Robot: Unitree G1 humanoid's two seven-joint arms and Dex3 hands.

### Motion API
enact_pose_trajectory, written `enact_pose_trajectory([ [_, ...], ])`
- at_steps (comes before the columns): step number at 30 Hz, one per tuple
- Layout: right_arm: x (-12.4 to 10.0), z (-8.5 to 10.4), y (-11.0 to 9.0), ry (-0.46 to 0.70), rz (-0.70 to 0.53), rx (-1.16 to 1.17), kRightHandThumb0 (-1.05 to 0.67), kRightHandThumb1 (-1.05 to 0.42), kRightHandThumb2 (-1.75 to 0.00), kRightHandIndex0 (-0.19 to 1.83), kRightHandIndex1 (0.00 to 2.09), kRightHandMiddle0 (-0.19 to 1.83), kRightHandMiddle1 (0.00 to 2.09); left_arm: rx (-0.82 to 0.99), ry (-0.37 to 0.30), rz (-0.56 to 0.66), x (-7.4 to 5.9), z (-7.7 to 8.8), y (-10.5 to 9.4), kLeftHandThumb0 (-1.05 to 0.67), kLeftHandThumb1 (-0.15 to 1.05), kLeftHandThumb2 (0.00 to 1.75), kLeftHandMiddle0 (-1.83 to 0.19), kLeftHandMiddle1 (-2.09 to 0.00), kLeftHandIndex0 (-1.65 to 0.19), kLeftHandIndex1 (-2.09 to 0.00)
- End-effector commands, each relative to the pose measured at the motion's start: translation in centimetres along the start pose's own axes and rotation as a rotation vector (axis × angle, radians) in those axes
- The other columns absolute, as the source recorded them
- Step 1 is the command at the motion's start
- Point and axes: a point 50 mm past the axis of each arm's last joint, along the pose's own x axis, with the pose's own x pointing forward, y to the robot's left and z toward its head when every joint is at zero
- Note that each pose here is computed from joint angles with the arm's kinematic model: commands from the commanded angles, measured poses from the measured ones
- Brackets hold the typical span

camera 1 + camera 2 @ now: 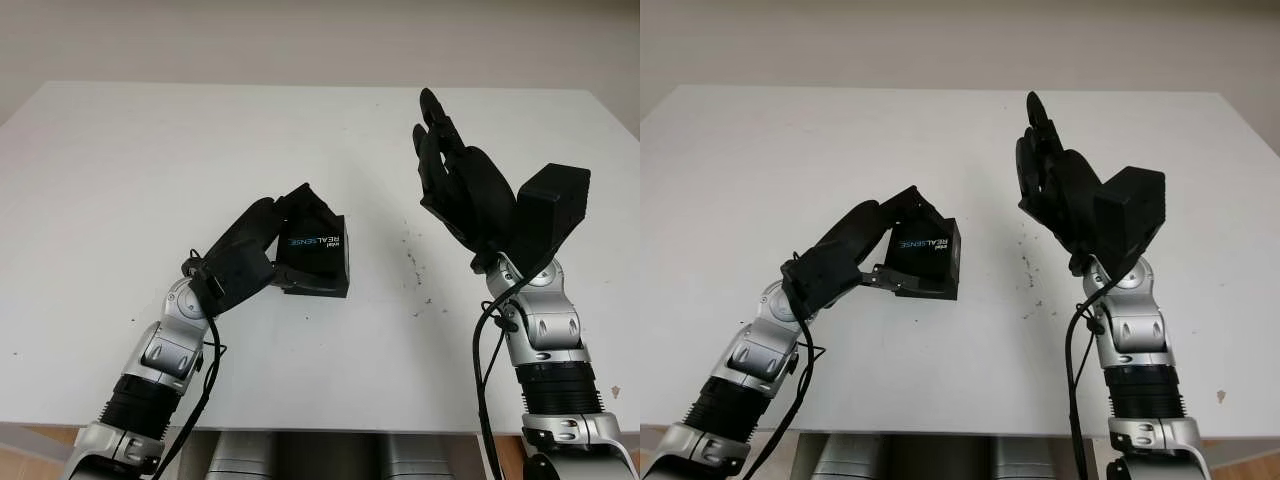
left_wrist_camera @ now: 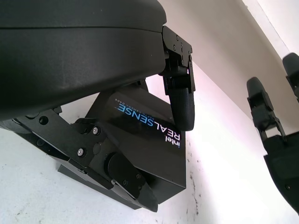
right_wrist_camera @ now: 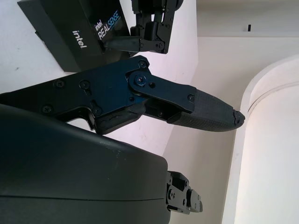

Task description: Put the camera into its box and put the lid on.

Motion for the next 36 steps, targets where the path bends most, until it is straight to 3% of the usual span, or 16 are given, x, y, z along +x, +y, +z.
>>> enact_pose_trajectory([
  [1, -0.1, 0.3, -0.1, -0.021, -0.004, -0.002, -0.81, -1.05, -0.75, -0.19, 0.0, -0.19, 0.0, 0.026, -0.028, -0.019, 0.4, 0.5, 0.1, -0.09, 1.01, 0.05, -0.33, -1.63, -0.22, -1.5],
  [15, -0.2, 0.3, 0.0, -0.023, -0.003, -0.008, -0.82, -1.05, -0.74, -0.19, 0.0, -0.19, 0.0, 0.089, -0.054, -0.064, 1.2, 1.6, 0.1, -0.1, 0.99, 0.05, -0.31, -1.56, -0.25, -1.49],
  [25, -0.1, 0.2, 0.4, -0.009, -0.011, -0.003, -0.82, -1.05, -0.74, -0.19, 0.0, -0.19, 0.0, 0.185, 0.011, -0.059, 1.6, 2.6, 0.1, -0.12, 0.96, 0.04, -0.34, -1.48, -0.28, -1.48],
  [36, -0.3, 0.2, 0.5, -0.002, -0.029, 0.001, -0.81, -1.05, -0.74, -0.19, 0.0, -0.19, 0.0, 0.24, 0.097, -0.073, 2.0, 2.6, -0.2, -0.12, 0.93, 0.05, -0.35, -1.55, -0.31, -1.48],
])
